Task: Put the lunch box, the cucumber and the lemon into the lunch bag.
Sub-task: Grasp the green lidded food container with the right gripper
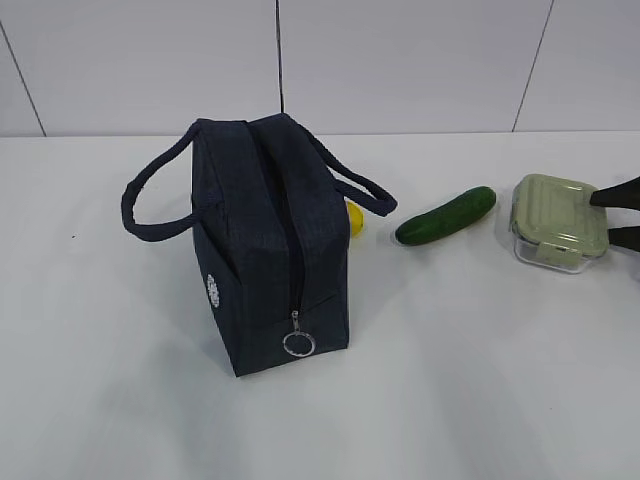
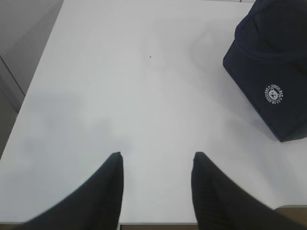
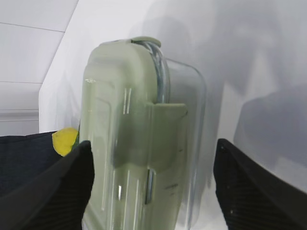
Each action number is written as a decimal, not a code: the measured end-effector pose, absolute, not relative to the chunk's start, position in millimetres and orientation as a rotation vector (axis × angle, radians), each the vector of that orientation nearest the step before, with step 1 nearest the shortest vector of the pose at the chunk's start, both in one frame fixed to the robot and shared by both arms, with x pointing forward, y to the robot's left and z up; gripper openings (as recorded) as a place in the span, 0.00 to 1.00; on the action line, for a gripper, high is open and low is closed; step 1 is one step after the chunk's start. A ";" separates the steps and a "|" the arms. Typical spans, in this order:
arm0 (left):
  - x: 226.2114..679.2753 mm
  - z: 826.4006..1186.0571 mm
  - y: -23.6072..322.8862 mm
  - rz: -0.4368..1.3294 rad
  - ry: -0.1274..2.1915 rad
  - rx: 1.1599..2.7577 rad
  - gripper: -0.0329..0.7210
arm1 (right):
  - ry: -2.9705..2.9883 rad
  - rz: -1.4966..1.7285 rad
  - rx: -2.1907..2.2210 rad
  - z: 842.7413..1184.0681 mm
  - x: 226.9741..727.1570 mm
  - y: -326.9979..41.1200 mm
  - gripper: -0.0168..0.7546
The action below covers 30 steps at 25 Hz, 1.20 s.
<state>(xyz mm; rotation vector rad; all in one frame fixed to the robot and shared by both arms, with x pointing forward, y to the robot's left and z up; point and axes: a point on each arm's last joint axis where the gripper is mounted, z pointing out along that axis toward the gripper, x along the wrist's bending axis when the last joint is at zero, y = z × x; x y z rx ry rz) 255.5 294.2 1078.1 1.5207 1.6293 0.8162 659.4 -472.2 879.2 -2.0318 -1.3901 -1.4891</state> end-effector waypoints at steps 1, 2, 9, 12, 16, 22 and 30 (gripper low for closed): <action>255.4 1077.9 294.2 0.815 1.631 1.522 0.49 | -1.393 -1.488 -2.031 879.0 659.3 -472.2 0.77; 255.3 1077.8 294.2 0.814 1.632 1.523 0.49 | -1.397 -1.486 -2.027 879.0 660.1 -470.2 0.77; 255.2 1077.6 294.2 0.812 1.633 1.525 0.49 | -1.413 -1.491 -2.021 884.2 660.9 -468.5 0.77; 255.7 1078.5 294.3 0.820 1.626 1.517 0.49 | -1.411 -1.493 -2.022 884.3 661.0 -468.6 0.77; 257.1 1080.9 294.5 0.841 1.606 1.496 0.49 | -1.415 -1.492 -2.017 884.3 661.8 -466.6 0.77; 257.8 1082.1 294.6 0.851 1.596 1.485 0.49 | -1.445 -1.474 -1.985 884.0 667.0 -452.4 0.77; 257.8 1082.2 294.3 0.848 1.595 1.484 0.49 | -1.457 -1.465 -1.974 883.8 668.0 -448.5 0.77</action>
